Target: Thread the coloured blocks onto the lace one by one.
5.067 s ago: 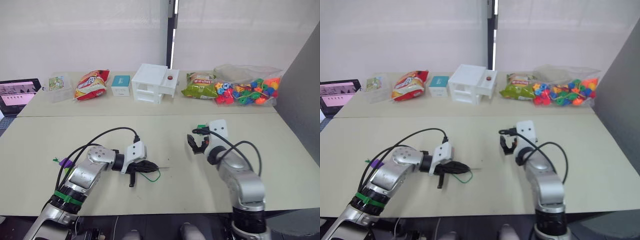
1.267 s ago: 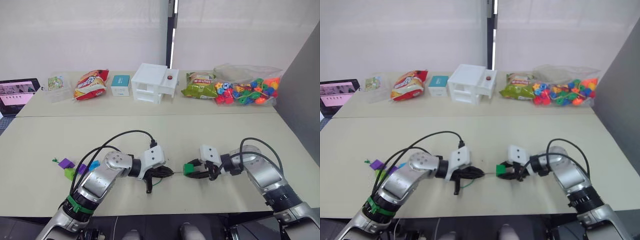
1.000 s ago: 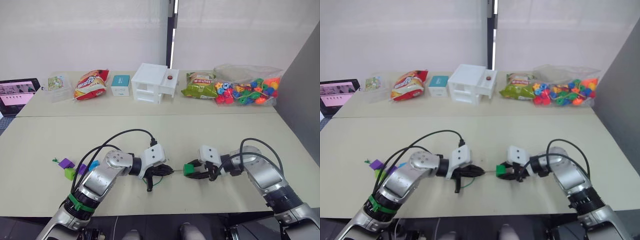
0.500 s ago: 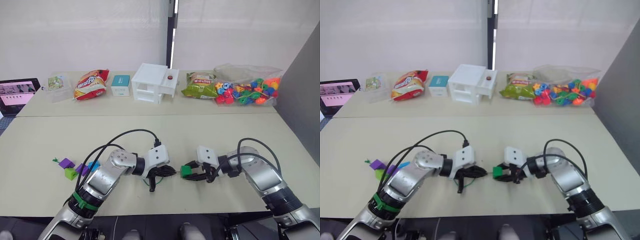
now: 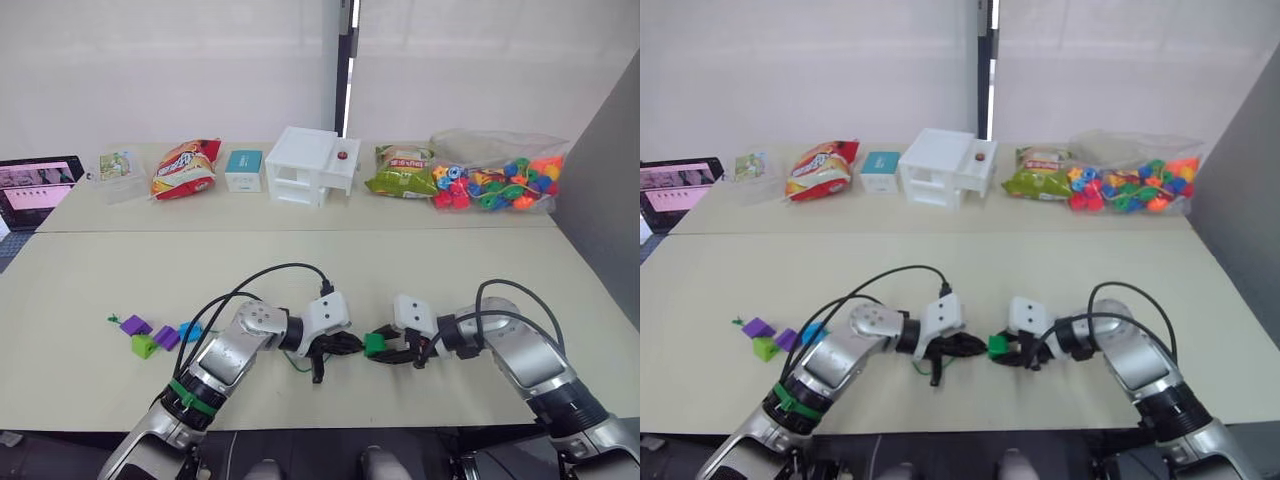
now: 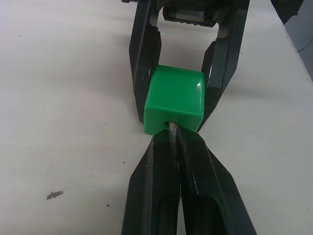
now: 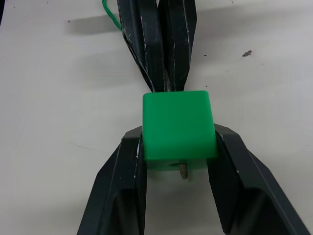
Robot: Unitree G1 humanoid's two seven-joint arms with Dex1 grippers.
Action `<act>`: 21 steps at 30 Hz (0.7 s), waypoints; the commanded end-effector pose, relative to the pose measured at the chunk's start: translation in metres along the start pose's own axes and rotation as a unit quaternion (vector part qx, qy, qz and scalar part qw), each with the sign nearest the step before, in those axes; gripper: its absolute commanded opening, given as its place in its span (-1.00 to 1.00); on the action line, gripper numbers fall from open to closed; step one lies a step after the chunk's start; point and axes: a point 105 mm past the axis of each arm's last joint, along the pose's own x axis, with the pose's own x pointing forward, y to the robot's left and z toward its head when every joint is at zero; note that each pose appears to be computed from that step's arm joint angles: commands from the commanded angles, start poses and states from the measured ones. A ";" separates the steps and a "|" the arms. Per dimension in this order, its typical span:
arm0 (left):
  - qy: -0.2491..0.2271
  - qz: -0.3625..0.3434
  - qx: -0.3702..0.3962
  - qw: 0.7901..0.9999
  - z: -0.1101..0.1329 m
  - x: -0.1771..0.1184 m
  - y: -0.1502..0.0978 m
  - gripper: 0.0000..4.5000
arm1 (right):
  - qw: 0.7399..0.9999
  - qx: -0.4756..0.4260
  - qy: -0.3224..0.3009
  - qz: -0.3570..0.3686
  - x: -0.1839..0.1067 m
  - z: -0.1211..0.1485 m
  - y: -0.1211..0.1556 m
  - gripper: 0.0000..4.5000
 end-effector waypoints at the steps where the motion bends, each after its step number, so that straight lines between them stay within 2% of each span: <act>1: -0.053 -0.052 0.031 0.997 0.028 0.012 -0.017 -0.85 | 0.999 -0.027 -0.027 0.000 0.006 0.018 0.002 -0.47; 3: -0.057 -0.052 0.026 0.997 0.028 0.006 -0.016 -0.51 | 0.999 -0.025 -0.024 -0.004 0.004 0.016 0.000 -0.47; 4: -0.059 -0.052 0.025 0.997 0.029 0.003 -0.015 -0.47 | 0.999 -0.025 -0.021 -0.005 0.003 0.014 0.000 -0.47; 8: -0.060 -0.027 0.044 0.997 0.028 -0.015 -0.006 0.15 | 1.000 -0.020 -0.013 -0.009 -0.002 0.007 0.001 -0.47; 17: -0.048 -0.017 0.067 0.996 0.017 -0.037 0.006 0.17 | 1.000 -0.012 -0.008 -0.012 -0.006 0.003 0.003 -0.47; 21: -0.025 -0.011 0.073 0.997 0.005 -0.042 0.014 0.17 | 1.000 -0.012 -0.007 -0.012 -0.007 0.003 0.004 -0.47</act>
